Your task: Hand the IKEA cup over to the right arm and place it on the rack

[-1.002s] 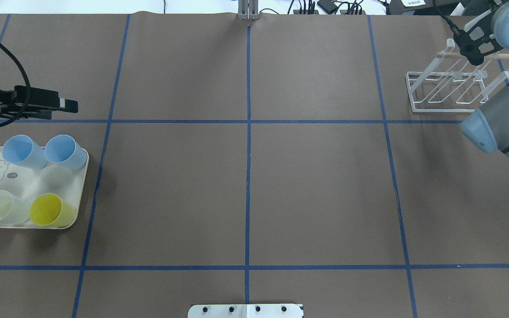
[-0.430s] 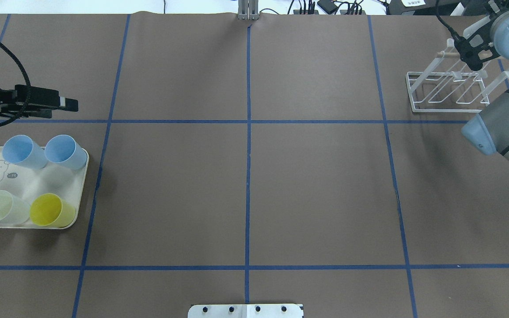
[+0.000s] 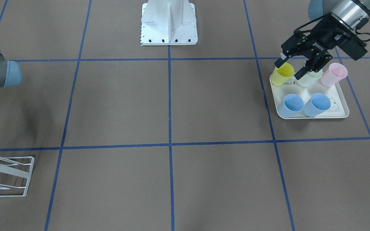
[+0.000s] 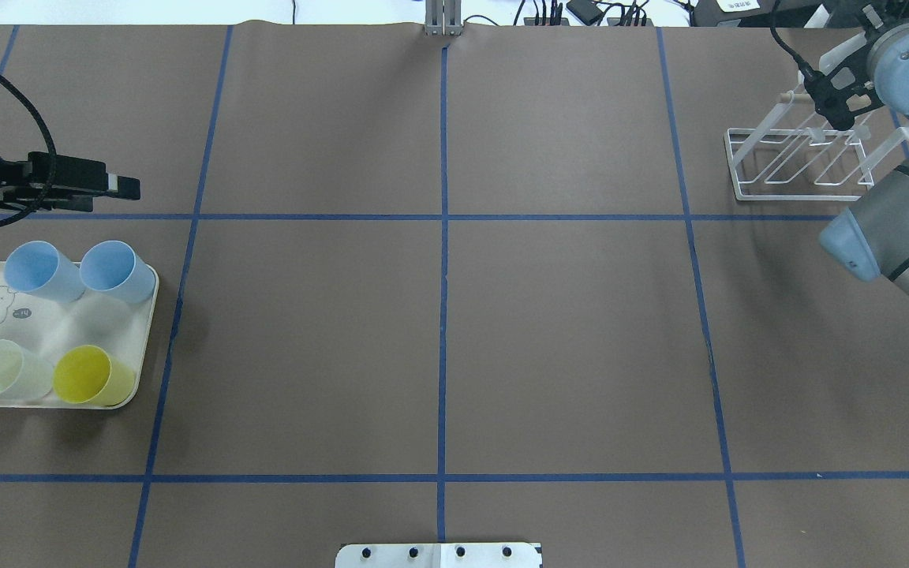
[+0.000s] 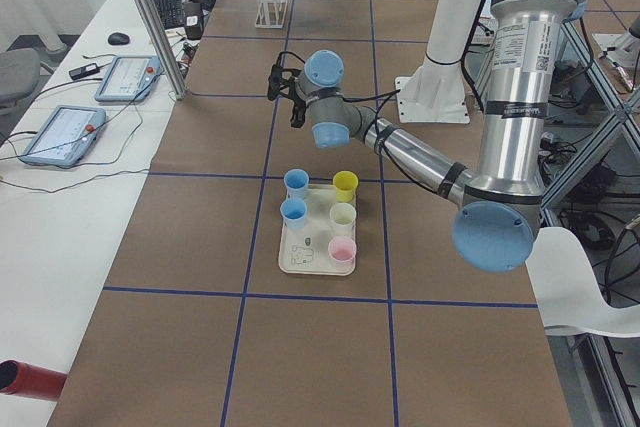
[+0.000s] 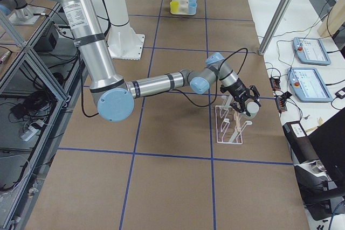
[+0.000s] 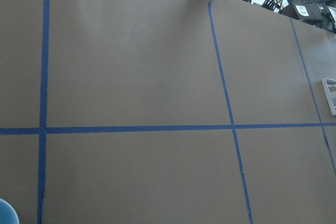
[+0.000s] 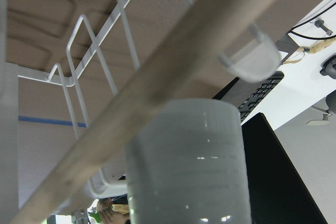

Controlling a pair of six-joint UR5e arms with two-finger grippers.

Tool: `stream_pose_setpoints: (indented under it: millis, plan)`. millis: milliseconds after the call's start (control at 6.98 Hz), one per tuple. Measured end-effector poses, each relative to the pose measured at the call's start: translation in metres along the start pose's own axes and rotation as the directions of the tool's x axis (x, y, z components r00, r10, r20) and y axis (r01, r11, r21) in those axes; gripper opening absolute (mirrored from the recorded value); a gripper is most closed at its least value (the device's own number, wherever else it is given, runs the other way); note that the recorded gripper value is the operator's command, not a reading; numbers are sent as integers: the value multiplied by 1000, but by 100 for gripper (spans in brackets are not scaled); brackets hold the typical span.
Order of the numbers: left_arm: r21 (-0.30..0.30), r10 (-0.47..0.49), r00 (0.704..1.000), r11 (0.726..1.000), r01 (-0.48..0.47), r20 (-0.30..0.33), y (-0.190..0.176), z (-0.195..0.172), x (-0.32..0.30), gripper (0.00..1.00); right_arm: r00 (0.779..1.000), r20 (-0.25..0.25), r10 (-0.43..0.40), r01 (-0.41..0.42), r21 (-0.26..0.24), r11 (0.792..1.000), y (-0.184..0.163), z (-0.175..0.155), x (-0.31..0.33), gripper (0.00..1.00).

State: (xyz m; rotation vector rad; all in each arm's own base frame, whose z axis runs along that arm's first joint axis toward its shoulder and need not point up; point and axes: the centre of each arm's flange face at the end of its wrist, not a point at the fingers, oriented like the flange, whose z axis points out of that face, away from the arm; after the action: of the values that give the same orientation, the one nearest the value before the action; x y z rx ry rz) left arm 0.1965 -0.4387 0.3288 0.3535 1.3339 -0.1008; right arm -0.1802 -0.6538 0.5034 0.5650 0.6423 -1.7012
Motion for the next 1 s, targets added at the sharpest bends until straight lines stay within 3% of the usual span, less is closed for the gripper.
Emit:
stream_pose_setpoints:
  millis: [143,286,430,573,716,1002]
  plan:
    - [0,0,1000,1000,0,0,0,0,0,100,1000,1,-2,2,2,1000,-3,0,-1,27]
    - [0,0,1000,1000,0,0,0,0,0,100,1000,2,-4,4,2,1000,-5,0,-3,49]
    - [-1,-1,1000,1000,1,-1,0,1,1,100,1000,3,-4,4,2,1000,-6,1,-5,79]
    - [-2,-3,1000,1000,3,-1,0,1,1,100,1000,3,-2,2,0,1000,-6,1,-6,93]
    - [-1,-3,1000,1000,3,-1,0,1,1,100,1000,3,2,-2,-1,1000,-6,1,-6,99]
    - [-1,-3,1000,1000,3,-1,0,1,1,100,1000,1,6,-6,-2,1000,-6,1,-6,99]
